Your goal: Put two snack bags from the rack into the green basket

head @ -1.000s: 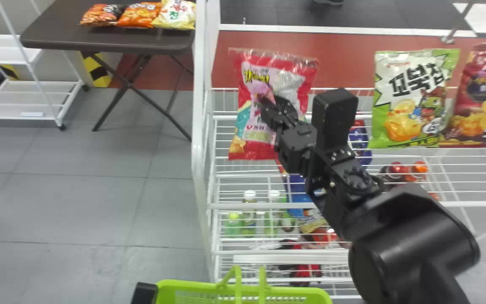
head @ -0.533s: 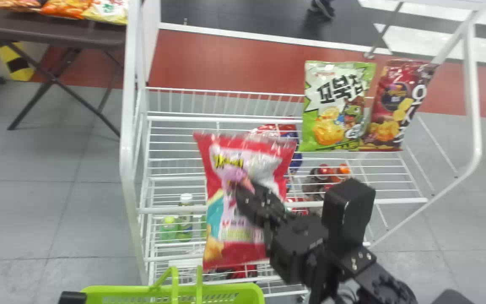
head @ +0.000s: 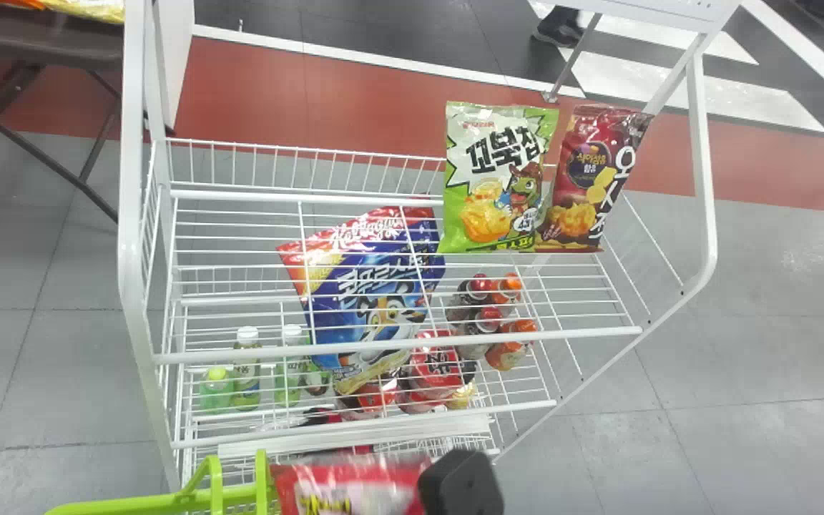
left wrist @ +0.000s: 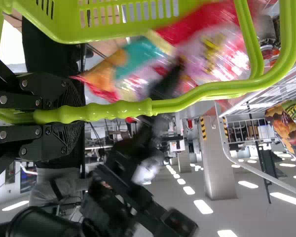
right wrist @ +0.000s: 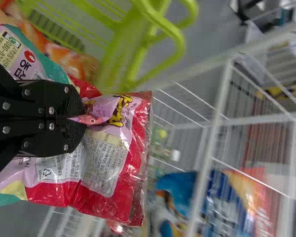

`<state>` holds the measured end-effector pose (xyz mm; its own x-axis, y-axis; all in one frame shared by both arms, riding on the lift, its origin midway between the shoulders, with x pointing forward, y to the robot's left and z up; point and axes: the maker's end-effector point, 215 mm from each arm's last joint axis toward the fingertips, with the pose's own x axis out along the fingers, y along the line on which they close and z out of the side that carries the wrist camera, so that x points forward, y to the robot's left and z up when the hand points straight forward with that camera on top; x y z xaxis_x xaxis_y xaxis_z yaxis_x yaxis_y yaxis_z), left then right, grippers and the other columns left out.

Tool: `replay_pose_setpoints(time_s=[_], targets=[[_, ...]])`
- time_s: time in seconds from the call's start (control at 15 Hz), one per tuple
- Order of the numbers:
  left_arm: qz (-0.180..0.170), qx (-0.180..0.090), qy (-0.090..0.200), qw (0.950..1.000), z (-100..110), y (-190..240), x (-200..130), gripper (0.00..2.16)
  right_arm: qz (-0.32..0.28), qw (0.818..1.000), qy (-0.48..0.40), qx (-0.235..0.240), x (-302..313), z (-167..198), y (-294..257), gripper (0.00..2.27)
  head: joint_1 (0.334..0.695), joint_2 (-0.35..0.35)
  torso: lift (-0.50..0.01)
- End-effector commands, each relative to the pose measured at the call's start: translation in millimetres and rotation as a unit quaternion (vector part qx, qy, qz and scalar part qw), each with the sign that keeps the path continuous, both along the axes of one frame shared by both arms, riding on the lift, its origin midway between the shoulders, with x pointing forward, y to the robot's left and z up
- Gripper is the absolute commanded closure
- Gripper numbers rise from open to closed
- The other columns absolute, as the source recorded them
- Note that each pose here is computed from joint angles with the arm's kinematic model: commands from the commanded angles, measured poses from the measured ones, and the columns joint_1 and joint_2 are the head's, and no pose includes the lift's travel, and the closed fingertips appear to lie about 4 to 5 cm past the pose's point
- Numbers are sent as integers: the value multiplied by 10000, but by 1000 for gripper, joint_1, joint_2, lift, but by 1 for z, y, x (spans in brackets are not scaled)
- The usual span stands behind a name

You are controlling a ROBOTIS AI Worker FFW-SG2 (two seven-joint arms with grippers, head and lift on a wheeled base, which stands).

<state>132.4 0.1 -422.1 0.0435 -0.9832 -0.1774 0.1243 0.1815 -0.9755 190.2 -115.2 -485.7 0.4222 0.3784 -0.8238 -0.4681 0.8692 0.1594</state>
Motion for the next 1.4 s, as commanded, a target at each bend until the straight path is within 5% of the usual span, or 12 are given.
replay_pose_setpoints(time_s=[0.0,0.33,0.47,0.53,0.6,0.67,1.13,1.33], targets=[[-34,-47,-13,10000,3,-5,-1,1517,243,9982,512,188,-37,-24,27,2128,695,-350,-7],[-54,-51,-50,10000,7,-8,-6,1517,236,9970,7,739,-7,-42,78,2128,695,-350,-7],[-57,-46,-50,10000,8,-8,-8,1517,187,9971,181,711,-5,-56,79,2044,695,-238,-7],[-63,-33,-50,10000,8,-8,-9,1517,218,9970,373,636,-12,-64,76,1453,695,-218,-7],[-63,-33,-50,10000,8,-8,-9,1517,260,9966,453,640,-17,-66,75,461,695,-211,-7],[-59,-39,-58,10000,9,-8,-9,1517,265,9963,504,649,-20,-64,71,-2,695,-215,-7],[-98,-5,-72,9999,10,-9,-14,1517,80,9971,45,760,4,-20,48,36,695,-314,-7],[-84,12,-74,9999,11,-8,-16,1517,-291,9826,-1555,978,71,42,33,36,695,-337,-7]])
